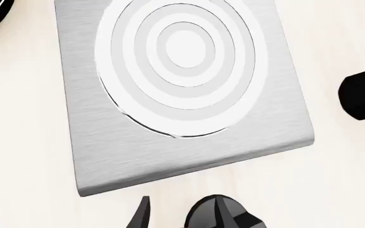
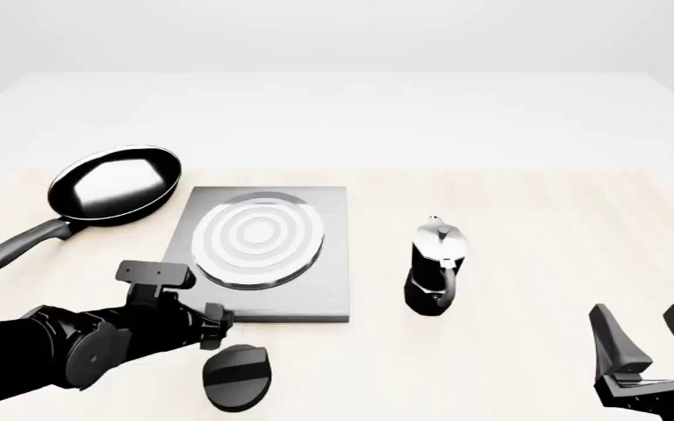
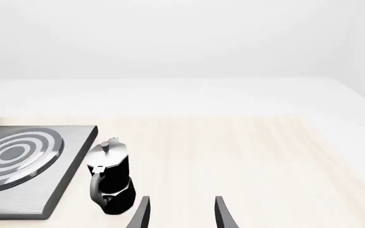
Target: Turn on the stove and put the moka pot on it.
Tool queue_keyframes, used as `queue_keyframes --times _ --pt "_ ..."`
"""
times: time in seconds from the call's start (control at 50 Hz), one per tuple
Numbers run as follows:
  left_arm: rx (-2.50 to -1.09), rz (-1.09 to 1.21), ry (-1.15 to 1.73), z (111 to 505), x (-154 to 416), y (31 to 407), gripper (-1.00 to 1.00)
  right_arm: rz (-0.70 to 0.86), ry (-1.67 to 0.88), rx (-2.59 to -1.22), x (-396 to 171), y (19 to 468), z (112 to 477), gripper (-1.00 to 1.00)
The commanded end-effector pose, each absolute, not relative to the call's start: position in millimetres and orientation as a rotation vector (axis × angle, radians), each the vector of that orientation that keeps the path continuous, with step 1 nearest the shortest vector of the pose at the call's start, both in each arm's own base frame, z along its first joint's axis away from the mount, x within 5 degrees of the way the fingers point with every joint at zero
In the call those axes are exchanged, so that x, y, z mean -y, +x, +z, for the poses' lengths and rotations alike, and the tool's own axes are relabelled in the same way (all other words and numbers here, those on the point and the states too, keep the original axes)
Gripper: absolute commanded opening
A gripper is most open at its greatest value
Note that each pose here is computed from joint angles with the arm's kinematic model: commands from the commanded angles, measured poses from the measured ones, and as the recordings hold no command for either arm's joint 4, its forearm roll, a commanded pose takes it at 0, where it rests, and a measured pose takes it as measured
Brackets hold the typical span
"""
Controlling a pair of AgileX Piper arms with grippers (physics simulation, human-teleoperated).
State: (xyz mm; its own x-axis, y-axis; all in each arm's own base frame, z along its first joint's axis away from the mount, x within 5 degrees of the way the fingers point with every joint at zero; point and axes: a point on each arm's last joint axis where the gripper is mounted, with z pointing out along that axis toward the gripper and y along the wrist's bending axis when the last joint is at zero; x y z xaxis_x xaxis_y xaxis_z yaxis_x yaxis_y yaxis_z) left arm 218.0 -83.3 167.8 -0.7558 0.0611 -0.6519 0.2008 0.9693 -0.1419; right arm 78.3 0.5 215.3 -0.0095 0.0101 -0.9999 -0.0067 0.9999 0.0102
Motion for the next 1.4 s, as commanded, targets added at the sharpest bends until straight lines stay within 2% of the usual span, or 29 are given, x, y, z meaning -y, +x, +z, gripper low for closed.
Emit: queue_keyframes --times 0.02,0.04,0.14,0.32,0.38,0.44,0.54,0.72,0.96,1.4 --pt "-2.165 -0.218 0.237 225.1 65.0 210.7 1.0 0.112 -0.042 -1.682 -10.6 105.5 234.6 1.0" --pt "-2.115 -0.209 0.232 234.6 60.9 207.3 1.0 0.128 -0.059 -1.707 -13.4 110.3 237.1 1.0" --pt "-2.052 -0.246 0.152 238.8 56.6 202.8 1.0 0.206 -0.111 -1.746 -23.7 114.2 253.2 1.0" --pt "-1.763 -0.202 0.128 267.3 34.7 161.4 1.0 0.255 -0.124 -1.793 -28.4 112.7 277.1 1.0" --pt "-1.814 -0.3 0.012 251.7 36.8 166.8 1.0 0.291 -0.107 -1.804 -30.2 112.1 280.1 1.0" --pt "-1.735 -0.277 -0.025 252.3 26.6 151.4 1.0 0.286 -0.099 -1.807 -29.2 111.9 286.2 1.0" --pt "-1.537 -0.175 -0.025 257.7 9.8 104.3 1.0 0.336 -0.118 -1.867 -37.6 119.1 283.2 1.0" --pt "-1.39 -0.056 0.083 238.5 6.2 66.9 1.0 0.36 -0.116 -1.904 -43.9 130.0 290.1 1.0" --pt "-1.299 -0.008 0.094 229.5 4.1 53.1 1.0 0.347 -0.133 -1.938 -49.1 144.1 283.5 1.0" --pt "-1.331 -0.019 0.088 226.8 4.2 54.1 1.0 0.35 -0.152 -1.981 -63.1 175.4 252.0 1.0"
